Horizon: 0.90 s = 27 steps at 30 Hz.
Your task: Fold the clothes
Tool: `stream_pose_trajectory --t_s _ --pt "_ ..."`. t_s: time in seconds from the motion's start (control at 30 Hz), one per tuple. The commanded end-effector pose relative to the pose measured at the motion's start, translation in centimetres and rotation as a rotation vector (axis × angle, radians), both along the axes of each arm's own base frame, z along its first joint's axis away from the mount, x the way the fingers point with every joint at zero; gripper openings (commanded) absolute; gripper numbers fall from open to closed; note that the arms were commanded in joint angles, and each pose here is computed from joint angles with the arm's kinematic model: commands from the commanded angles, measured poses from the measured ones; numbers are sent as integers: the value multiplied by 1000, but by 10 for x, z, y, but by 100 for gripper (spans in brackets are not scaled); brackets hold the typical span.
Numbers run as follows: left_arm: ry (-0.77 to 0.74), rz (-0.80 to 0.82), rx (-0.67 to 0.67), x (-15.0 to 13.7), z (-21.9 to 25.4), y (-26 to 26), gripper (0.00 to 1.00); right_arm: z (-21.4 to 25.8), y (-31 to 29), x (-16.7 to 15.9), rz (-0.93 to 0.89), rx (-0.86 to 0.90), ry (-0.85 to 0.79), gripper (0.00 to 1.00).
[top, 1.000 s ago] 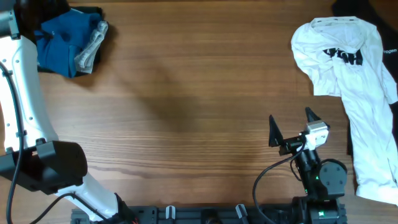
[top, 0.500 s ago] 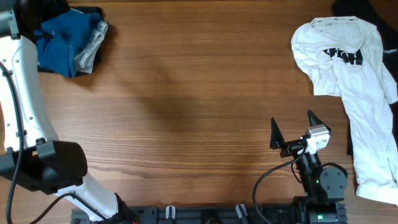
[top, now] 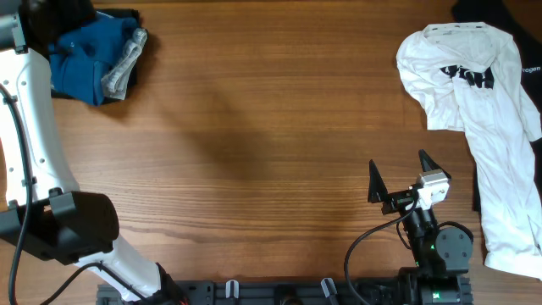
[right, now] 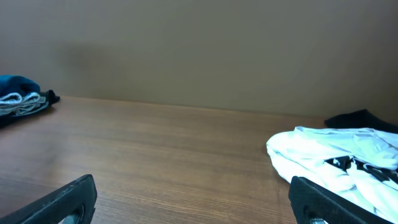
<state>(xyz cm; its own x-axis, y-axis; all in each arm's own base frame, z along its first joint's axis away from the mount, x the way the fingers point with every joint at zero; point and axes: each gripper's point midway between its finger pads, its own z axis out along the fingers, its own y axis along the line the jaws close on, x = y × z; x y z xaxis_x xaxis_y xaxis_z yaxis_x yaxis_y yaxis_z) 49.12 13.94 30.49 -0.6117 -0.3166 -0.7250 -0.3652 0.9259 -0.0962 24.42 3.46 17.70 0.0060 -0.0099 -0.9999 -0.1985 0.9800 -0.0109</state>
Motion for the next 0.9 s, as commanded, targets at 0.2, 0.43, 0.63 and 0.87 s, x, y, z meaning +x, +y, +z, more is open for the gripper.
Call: stream_pose_trajectory --t_s 0.2,0.43,0.63,0.87 --pt "-149 -164 12 -23 28 -74 100 1 2 -1 14 -14 -11 100" --pt "-216 -219 -8 -98 -29 -99 100 1 2 -1 14 -14 -11 100" --pt "-244 -229 -9 -176 -89 -113 100 1 2 -1 14 -14 -11 100" --pt "-499 -237 22 -222 -115 -122 100 1 2 -1 14 -14 -11 100"
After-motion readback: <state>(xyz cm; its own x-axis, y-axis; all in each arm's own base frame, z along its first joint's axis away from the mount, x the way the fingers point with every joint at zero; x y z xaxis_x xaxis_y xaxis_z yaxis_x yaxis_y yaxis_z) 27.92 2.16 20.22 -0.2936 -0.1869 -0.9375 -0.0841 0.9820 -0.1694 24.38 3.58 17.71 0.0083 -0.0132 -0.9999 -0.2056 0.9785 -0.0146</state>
